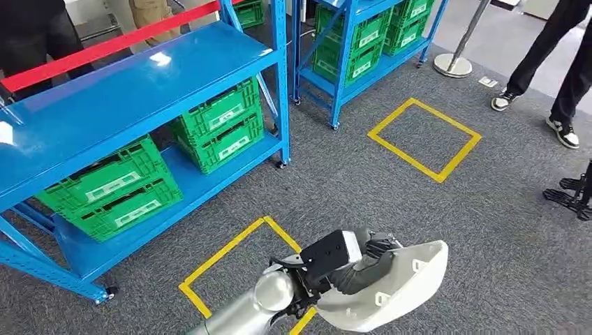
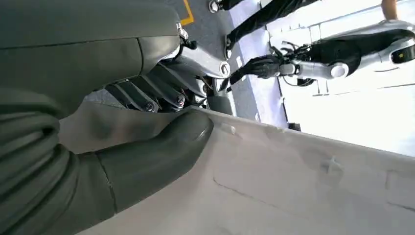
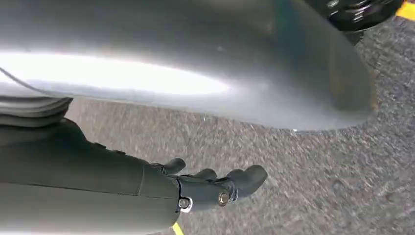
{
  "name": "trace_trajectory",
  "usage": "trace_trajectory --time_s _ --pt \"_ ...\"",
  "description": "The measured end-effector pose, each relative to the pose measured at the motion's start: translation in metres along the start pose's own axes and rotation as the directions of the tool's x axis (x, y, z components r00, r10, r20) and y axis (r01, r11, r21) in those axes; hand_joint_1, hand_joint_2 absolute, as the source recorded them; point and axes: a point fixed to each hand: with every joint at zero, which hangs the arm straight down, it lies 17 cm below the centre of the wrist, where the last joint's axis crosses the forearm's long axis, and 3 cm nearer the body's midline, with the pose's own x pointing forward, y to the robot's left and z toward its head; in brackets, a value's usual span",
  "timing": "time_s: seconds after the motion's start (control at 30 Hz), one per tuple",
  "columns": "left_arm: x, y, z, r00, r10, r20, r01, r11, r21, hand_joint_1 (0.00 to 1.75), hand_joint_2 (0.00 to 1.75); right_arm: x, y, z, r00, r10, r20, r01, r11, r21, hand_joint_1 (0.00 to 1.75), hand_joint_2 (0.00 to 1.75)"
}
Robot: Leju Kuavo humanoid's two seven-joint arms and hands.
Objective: Take the parts from the cabinet and place them on the table.
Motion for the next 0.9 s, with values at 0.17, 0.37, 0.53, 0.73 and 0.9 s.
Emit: trace_trajectory --time_s 0.17,0.37,0.53,0.73,0.9 --pt "-0.001 -0.002 0.001 1.000 0.002 -0.002 -0.002 1.000 -0.006 1.75 1.75 0.000 0.001 0.000 1.000 -0.029 -0.006 0.029 1.000 0.002 0.00 0.00" --pt "0.000 -0.006 0.000 1.000 0.001 -0.001 -0.001 1.000 -0.020 1.75 1.75 0.001 0.004 0.001 0.999 -0.039 -0.008 0.039 0.999 0.010 0.00 0.00" --pt "-0.002 -0.006 0.002 1.000 0.003 -0.007 -0.003 1.000 -0.020 1.75 1.75 0.004 0.005 0.001 0.999 -0.043 -0.003 0.043 0.999 0.013 0.00 0.00" --pt "-0.001 -0.009 0.001 1.000 -0.005 -0.004 0.004 1.000 -0.030 1.75 1.75 0.007 0.012 0.003 0.999 -0.048 -0.001 0.048 0.999 0.024 0.00 0.00" --pt "0.001 -0.013 -0.001 1.000 -0.004 0.003 0.004 0.999 -0.044 1.75 1.75 0.002 0.016 0.004 0.999 -0.052 -0.009 0.052 0.998 0.034 0.00 0.00"
